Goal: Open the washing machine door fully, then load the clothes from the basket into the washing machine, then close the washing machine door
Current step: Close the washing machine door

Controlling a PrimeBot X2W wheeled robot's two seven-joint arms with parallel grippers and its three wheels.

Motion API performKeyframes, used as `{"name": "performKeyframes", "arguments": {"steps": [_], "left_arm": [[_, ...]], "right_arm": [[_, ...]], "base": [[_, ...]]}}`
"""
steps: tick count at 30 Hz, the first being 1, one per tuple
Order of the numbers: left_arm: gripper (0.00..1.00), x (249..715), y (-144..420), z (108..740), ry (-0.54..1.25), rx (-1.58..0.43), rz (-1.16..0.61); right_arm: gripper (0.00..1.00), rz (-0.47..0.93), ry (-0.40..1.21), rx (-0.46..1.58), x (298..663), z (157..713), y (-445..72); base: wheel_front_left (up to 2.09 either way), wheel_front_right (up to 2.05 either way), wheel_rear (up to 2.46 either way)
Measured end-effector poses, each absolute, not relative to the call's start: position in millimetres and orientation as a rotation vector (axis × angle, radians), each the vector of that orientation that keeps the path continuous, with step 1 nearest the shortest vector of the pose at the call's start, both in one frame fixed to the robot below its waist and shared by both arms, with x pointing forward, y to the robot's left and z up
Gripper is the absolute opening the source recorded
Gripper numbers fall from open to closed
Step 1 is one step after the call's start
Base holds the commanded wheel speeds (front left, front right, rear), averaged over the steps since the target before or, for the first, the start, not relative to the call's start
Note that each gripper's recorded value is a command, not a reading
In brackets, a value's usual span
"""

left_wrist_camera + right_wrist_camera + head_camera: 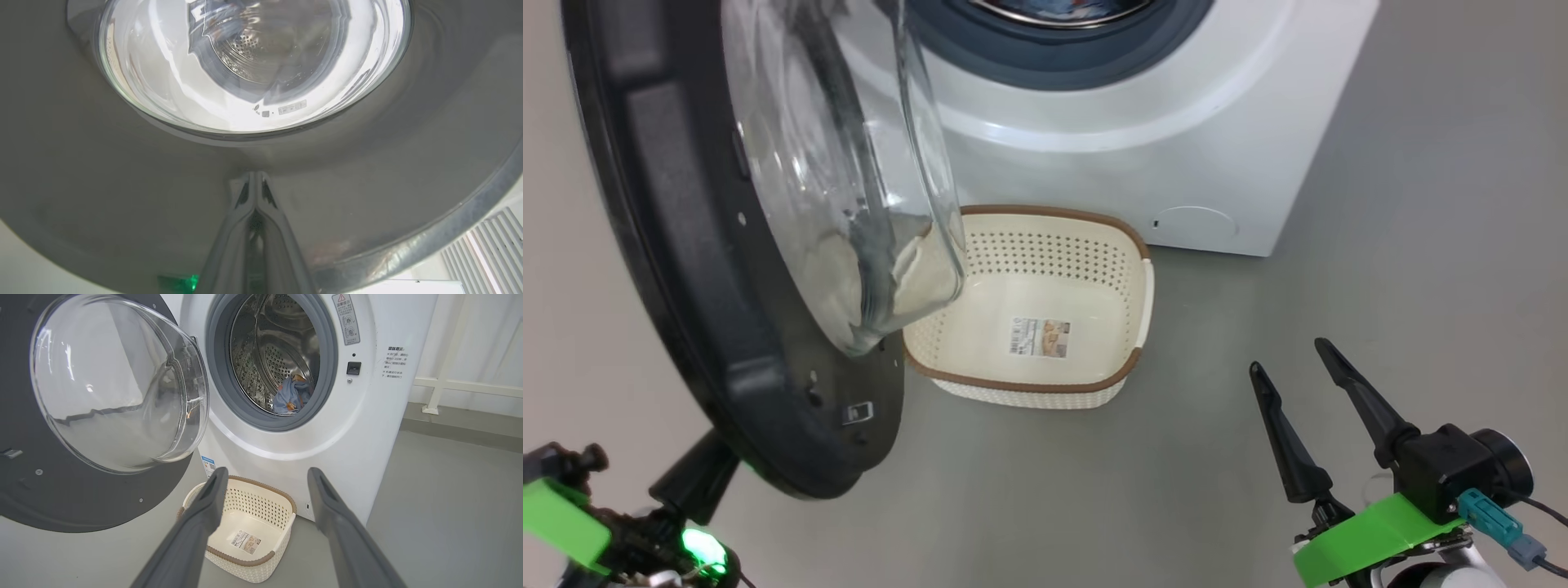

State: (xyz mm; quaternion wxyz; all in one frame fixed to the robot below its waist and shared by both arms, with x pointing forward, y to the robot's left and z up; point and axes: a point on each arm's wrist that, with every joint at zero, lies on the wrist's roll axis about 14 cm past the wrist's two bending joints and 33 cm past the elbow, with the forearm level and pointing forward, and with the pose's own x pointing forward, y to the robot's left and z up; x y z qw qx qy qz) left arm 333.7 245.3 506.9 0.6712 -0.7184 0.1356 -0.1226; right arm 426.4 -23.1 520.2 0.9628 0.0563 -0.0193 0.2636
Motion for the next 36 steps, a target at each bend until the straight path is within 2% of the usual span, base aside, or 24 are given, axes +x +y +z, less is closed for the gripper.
{"name": "performKeyframes", "arguments": {"steps": [17, 36], "left_arm": [[0.00, 352.9, 159.9, 510.2, 0.538, -1.605, -0.511], [0.00, 402.1, 98.2, 517.5, 0.632, -1.592, -0.654]], "right_arm": [[1.00, 0.389, -0.068, 0.128, 407.7, 526.0, -70.8], [1.00, 0.189, -0.085, 0.133, 384.0, 526.3, -136.8]], "base": [[0.00, 0.00, 0.00], [0.00, 0.00, 0.00]]}}
